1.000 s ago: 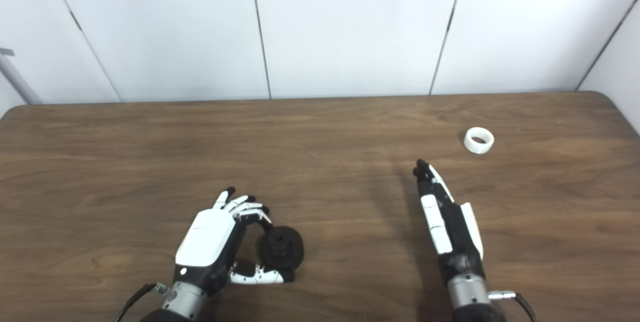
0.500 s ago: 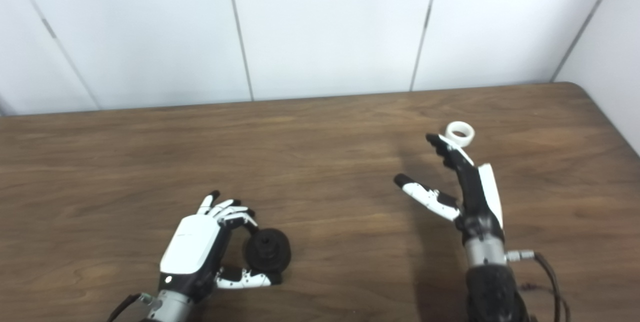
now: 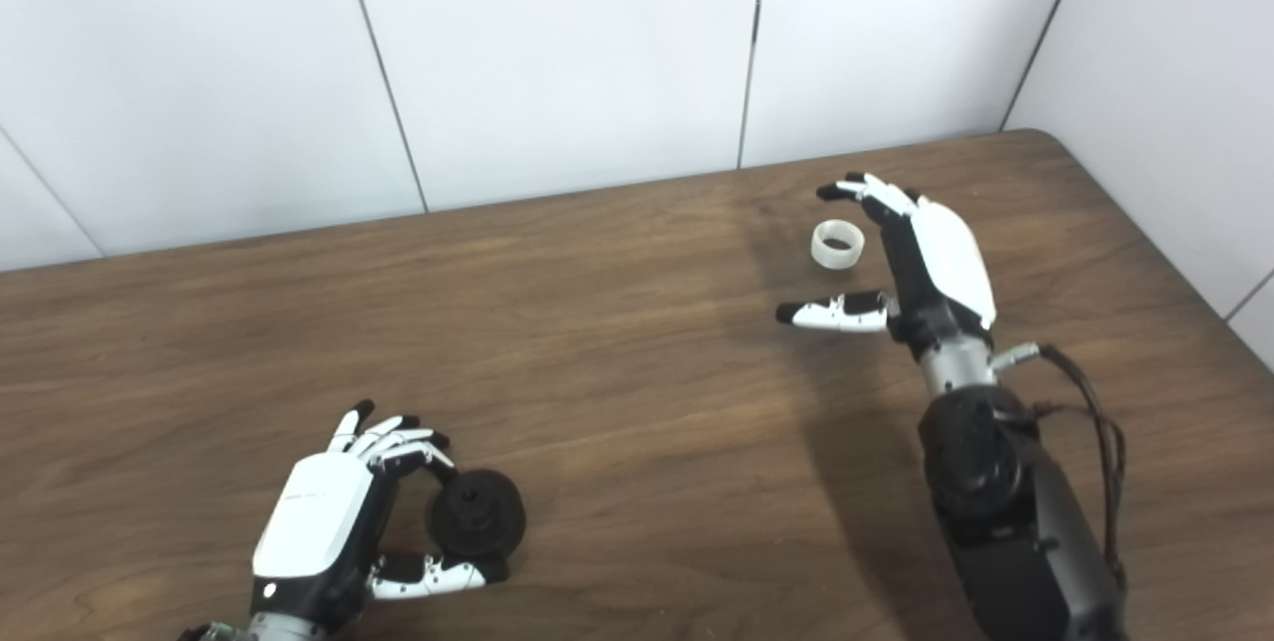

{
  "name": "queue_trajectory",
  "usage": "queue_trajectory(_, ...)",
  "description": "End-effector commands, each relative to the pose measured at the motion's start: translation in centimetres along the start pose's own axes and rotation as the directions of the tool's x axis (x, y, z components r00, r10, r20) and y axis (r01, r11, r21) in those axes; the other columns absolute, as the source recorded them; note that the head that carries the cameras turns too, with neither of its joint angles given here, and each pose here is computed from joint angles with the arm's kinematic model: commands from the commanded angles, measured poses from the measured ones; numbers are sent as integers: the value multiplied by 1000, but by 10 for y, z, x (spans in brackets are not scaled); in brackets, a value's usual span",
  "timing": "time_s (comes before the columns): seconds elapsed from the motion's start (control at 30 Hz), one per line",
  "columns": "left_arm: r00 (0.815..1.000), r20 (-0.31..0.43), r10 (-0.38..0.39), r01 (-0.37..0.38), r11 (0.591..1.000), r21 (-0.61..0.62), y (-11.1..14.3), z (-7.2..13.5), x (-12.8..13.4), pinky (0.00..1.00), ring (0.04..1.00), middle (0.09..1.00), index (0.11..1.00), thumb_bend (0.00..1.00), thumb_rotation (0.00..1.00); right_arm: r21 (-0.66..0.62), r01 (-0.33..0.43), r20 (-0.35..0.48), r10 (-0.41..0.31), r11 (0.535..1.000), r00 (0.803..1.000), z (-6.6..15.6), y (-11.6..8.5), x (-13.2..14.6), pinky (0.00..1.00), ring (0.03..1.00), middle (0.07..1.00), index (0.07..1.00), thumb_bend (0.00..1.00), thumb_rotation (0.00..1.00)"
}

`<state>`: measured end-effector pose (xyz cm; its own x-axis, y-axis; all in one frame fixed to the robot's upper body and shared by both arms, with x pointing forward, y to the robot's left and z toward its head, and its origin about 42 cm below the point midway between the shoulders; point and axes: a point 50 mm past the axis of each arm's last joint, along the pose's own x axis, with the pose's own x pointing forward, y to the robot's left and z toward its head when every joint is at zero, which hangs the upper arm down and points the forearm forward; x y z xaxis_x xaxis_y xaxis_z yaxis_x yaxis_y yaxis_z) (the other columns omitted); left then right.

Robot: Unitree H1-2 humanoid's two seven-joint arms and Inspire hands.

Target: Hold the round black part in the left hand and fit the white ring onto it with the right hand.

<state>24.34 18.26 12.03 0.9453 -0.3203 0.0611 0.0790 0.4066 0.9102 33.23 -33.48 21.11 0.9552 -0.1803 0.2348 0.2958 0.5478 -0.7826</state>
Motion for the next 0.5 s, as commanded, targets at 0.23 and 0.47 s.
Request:
queue_trajectory(0.23, 997, -32, -70, 71, 997, 35, -6, -13, -13, 1000, 853, 747, 484, 524, 54, -151, 0, -27, -4, 989, 1000, -4, -28, 58, 1000, 970, 932, 733, 875, 180)
queue_trajectory(0.47, 996, -35, -79, 80, 996, 32, -6, -13, -17, 1000, 852, 746, 484, 524, 52, -207, -77, -110, 55, 975, 992, -7, -27, 90, 1000, 1000, 976, 716, 875, 216)
